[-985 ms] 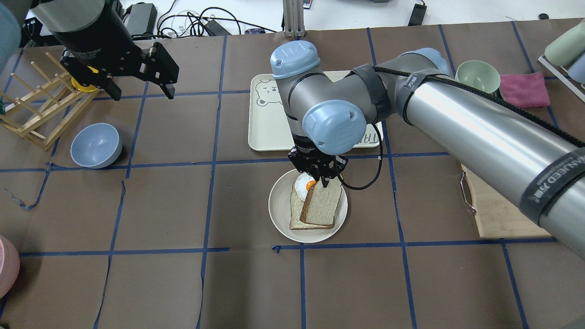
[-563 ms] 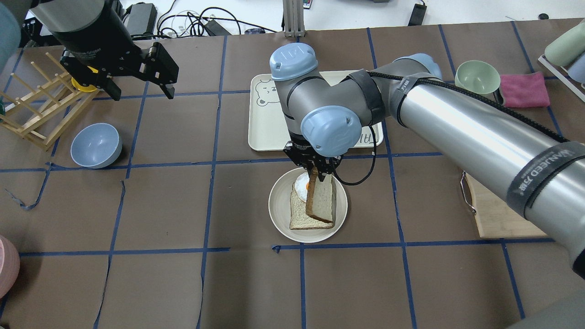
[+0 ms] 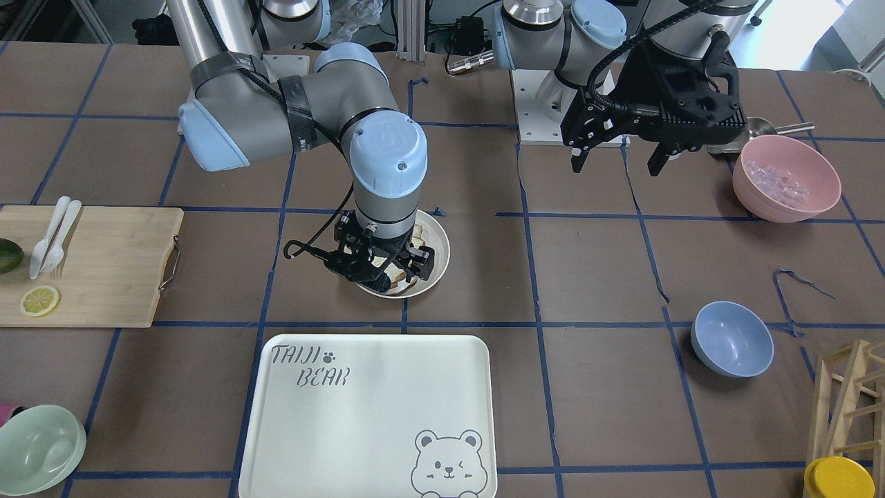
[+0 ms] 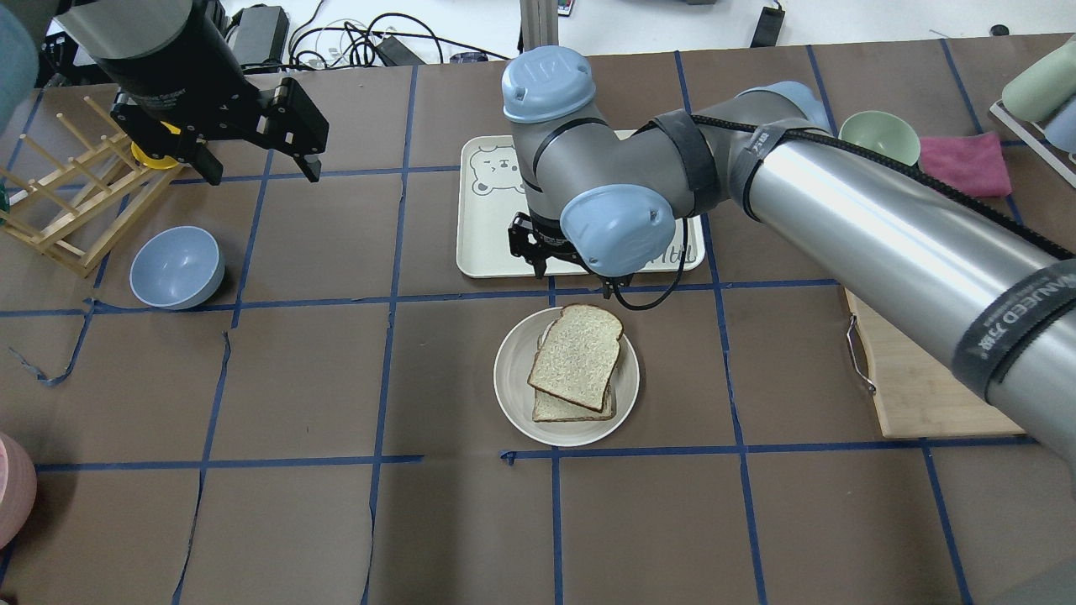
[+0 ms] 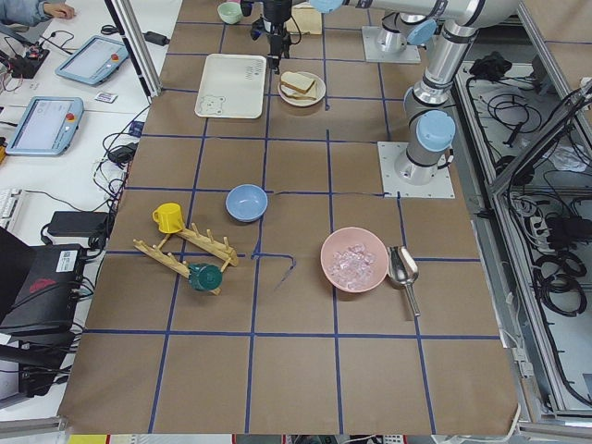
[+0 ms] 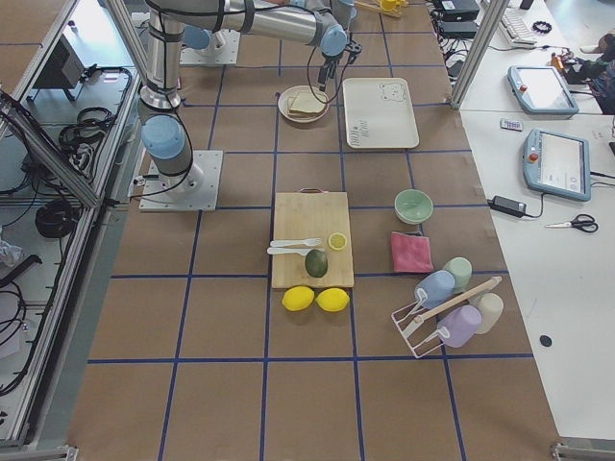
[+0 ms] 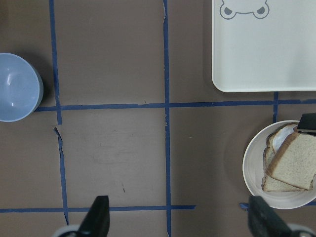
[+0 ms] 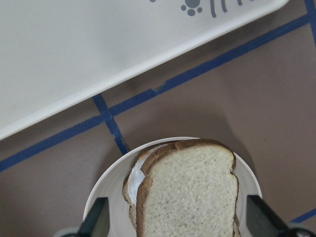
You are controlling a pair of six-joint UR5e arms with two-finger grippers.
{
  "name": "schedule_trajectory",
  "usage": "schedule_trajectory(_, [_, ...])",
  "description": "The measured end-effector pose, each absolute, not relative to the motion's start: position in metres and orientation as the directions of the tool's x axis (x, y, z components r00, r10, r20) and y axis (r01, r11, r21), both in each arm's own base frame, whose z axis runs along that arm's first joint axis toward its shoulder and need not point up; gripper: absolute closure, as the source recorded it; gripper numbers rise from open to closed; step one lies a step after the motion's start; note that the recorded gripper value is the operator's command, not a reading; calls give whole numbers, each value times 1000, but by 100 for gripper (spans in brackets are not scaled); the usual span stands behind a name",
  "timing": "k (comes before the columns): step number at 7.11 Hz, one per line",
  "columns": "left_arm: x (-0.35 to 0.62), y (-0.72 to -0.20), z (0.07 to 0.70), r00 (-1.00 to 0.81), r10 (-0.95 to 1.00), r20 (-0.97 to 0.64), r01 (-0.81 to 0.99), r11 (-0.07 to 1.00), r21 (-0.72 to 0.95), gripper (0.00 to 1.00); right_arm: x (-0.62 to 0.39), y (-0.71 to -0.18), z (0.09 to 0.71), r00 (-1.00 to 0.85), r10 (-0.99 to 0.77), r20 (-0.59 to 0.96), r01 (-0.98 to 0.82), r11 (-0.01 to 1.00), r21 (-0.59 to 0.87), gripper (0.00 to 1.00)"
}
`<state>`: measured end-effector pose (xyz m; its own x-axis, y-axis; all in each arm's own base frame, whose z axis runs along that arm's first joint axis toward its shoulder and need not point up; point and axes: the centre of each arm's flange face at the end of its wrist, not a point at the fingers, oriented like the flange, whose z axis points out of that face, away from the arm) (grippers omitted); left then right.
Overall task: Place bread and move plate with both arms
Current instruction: 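Raise the right gripper away from the plate, then reach the left gripper to the white plate's rim nearest the robot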
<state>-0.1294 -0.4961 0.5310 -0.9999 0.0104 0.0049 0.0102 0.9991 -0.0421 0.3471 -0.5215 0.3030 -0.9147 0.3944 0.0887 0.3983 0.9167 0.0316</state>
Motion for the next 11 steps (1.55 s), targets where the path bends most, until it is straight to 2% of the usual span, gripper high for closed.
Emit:
schedule_trajectory(3, [-129, -496, 531, -1000, 11, 4, 10, 999, -41, 0, 280, -534, 380, -944, 328, 30, 327, 944, -42, 0])
schedule_trajectory(7, [-139, -484, 518, -1000, 30, 7, 30, 1000, -9, 0, 183, -523, 442, -979, 199, 51, 199, 980, -15, 0])
schedule_trajectory(11, [-196, -476, 442, -997, 58, 51, 61, 997, 52, 0, 134, -493, 486, -996, 76, 54, 77, 997, 10, 0])
